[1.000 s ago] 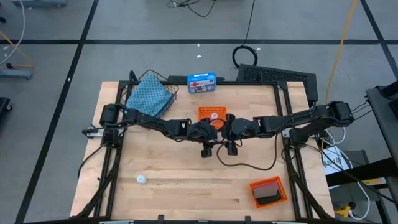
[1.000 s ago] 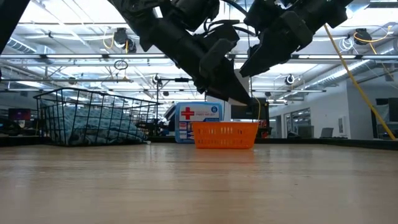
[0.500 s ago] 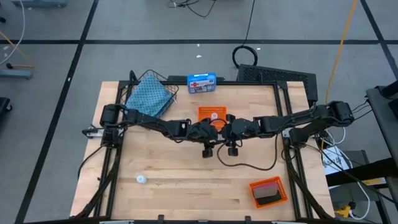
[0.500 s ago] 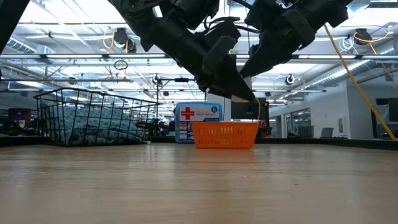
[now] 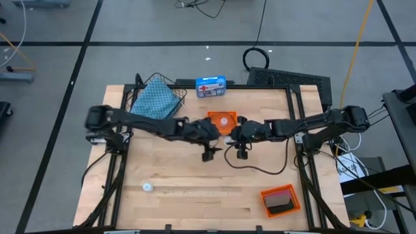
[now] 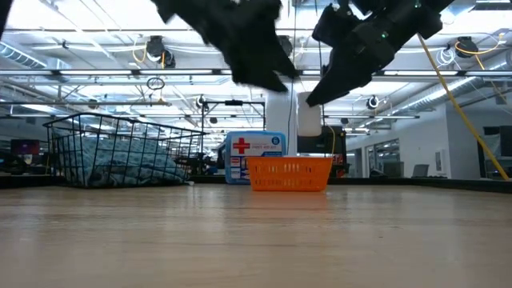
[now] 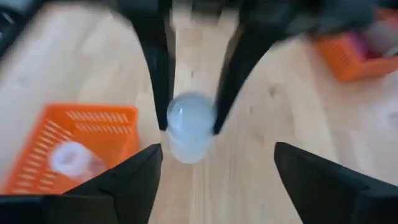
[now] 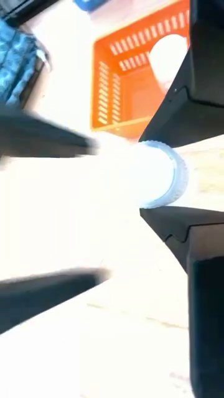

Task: Pick & place medical supplies in basket/bin
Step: Put the top transparent pill bottle into the top orange bin, then put the transparent pill bottle into the top orange bin

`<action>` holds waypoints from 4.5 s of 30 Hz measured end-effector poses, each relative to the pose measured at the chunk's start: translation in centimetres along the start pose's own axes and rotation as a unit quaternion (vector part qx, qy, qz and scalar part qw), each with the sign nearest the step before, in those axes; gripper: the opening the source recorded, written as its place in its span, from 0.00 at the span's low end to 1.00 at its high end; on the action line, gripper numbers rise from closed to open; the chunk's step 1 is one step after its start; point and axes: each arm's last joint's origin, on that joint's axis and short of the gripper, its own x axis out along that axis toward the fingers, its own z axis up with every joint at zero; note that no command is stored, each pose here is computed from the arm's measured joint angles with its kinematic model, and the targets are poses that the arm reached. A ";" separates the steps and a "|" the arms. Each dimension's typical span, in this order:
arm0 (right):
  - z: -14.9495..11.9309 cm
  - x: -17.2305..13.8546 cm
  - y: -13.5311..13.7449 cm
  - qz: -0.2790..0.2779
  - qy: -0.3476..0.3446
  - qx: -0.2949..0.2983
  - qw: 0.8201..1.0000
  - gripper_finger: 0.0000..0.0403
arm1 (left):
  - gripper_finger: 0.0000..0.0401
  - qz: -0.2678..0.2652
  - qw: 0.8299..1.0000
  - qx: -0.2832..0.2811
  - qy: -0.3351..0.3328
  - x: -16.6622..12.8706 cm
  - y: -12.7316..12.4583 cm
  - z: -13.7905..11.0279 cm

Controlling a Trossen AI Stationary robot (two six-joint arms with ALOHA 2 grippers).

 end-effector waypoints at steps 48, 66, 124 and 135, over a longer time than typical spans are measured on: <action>1.4 9.0 -8.8 -0.037 -0.001 0.073 0.997 0.32 | 0.85 0.061 0.970 -0.126 -0.199 -10.0 2.9 -9.1; 0.2 9.1 -8.5 -0.020 0.042 0.089 0.995 0.33 | 0.84 0.061 0.970 -0.126 -0.199 -10.0 2.9 -9.1; 4.2 -2.9 -6.7 -0.037 -0.138 -0.022 0.989 0.54 | 0.73 0.072 0.932 -0.231 0.269 -18.0 -9.0 -18.1; 3.3 -2.2 -6.6 -0.033 -0.120 -0.019 0.992 0.54 | 0.68 0.063 0.865 -0.318 0.384 -20.4 -11.4 -21.6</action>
